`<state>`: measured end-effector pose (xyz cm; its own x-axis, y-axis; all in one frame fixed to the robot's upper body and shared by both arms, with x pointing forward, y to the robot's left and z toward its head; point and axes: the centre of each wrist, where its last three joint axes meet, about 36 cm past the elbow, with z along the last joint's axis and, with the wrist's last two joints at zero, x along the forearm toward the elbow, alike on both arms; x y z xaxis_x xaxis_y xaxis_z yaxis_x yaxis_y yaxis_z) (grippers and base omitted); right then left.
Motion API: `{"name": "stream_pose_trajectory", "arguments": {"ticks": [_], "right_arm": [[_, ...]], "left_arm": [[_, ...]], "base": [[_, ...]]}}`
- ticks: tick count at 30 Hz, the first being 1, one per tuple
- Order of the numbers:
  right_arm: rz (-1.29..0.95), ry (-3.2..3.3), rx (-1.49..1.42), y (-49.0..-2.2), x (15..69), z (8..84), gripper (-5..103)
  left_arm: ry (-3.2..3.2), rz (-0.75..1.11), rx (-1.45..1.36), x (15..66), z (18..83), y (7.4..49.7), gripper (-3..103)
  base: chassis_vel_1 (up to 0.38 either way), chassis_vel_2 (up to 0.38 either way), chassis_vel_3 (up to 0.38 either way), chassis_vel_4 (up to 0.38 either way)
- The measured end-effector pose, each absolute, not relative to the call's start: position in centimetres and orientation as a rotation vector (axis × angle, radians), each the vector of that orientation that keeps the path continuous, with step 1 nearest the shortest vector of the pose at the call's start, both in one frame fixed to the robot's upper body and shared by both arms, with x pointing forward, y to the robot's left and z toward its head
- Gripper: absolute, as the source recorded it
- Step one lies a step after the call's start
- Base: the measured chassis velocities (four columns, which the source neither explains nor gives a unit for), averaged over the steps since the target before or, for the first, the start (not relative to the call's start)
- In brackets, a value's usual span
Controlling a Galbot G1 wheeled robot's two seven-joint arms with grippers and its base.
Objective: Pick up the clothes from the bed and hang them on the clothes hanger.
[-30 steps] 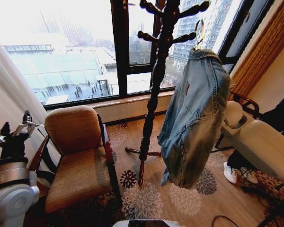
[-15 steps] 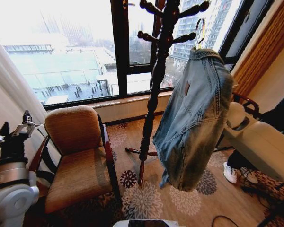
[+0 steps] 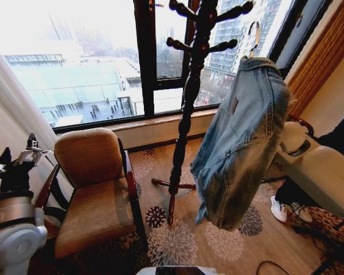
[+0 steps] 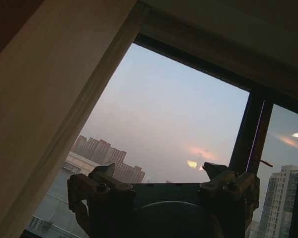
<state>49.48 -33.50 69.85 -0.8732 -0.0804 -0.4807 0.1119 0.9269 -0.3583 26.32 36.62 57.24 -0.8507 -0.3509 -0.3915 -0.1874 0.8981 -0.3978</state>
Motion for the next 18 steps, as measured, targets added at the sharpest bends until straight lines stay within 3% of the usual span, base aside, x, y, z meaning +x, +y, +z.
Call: {"name": "stream_pose_trajectory", "arguments": {"ticks": [18], "right_arm": [[-0.577,2.576,-0.011,-32.80,49.05,69.95,14]], "left_arm": [[2.588,-0.487,-0.406,26.55,56.83,37.43,100]], "base": [[0.000,0.000,0.000,0.000]]}}
